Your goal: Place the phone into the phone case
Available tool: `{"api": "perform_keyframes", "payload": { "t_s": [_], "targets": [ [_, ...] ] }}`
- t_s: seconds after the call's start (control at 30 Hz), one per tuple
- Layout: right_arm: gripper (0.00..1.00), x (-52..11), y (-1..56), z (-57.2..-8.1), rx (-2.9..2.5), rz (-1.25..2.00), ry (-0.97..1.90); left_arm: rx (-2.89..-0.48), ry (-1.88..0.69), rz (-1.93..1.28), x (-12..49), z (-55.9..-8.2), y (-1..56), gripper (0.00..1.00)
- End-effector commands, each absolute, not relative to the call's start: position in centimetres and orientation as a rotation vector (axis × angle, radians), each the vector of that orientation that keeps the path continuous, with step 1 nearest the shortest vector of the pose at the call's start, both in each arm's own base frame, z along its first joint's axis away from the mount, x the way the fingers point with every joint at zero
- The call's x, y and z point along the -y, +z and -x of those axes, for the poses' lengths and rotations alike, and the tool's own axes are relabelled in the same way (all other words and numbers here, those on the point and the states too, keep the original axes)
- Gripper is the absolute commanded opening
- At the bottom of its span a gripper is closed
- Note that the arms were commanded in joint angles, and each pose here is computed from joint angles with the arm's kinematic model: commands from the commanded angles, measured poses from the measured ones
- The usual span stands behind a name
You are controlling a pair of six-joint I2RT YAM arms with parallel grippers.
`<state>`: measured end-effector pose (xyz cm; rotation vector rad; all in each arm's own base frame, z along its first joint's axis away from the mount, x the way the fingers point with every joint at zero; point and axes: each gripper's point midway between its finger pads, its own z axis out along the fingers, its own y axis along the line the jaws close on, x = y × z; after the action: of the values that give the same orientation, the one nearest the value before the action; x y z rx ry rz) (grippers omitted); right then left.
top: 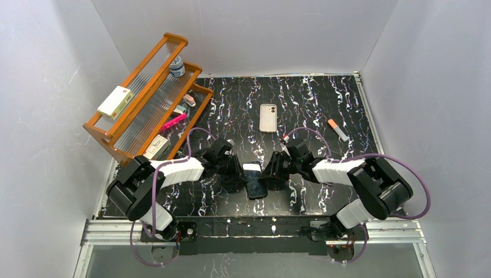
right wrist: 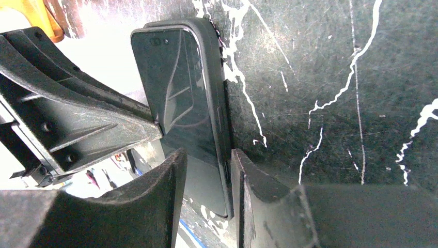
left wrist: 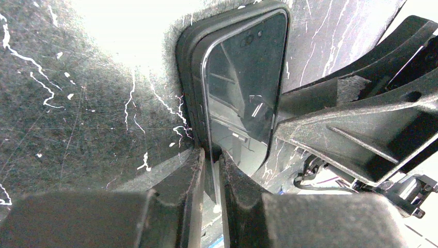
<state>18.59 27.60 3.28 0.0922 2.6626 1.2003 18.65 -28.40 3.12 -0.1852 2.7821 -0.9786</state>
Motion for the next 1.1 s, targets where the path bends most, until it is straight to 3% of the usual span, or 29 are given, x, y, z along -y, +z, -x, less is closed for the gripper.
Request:
{"api": "perform_keyframes", "payload": {
  "t_s": [0.0, 0.43, 0.7, 1.07],
  "targets": [
    [0.44, -30.3, 6.4, -18.7, -2.549, -0.059, 1.444, -2.796, -1.045, 0.181, 28.9, -17.5, 3.1, 0.02],
    [0.44, -31.7, 9.9, -18.7, -2.378, -0.093, 1.69, -2.803, -1.062, 0.225, 28.7, -16.6, 2.4, 0.02],
    [0.44, -31.8, 10.4, -17.8, -2.33, -0.063, 1.788, -2.781, -1.087, 0.227, 28.9, -16.7, 3.0, 0.08],
    [0.42, -31.5, 8.7, -17.7, -2.367, -0.07, 1.772, -2.79, -1.098, 0.212, 29.1, -16.6, 2.9, 0.09]
  ]
}}
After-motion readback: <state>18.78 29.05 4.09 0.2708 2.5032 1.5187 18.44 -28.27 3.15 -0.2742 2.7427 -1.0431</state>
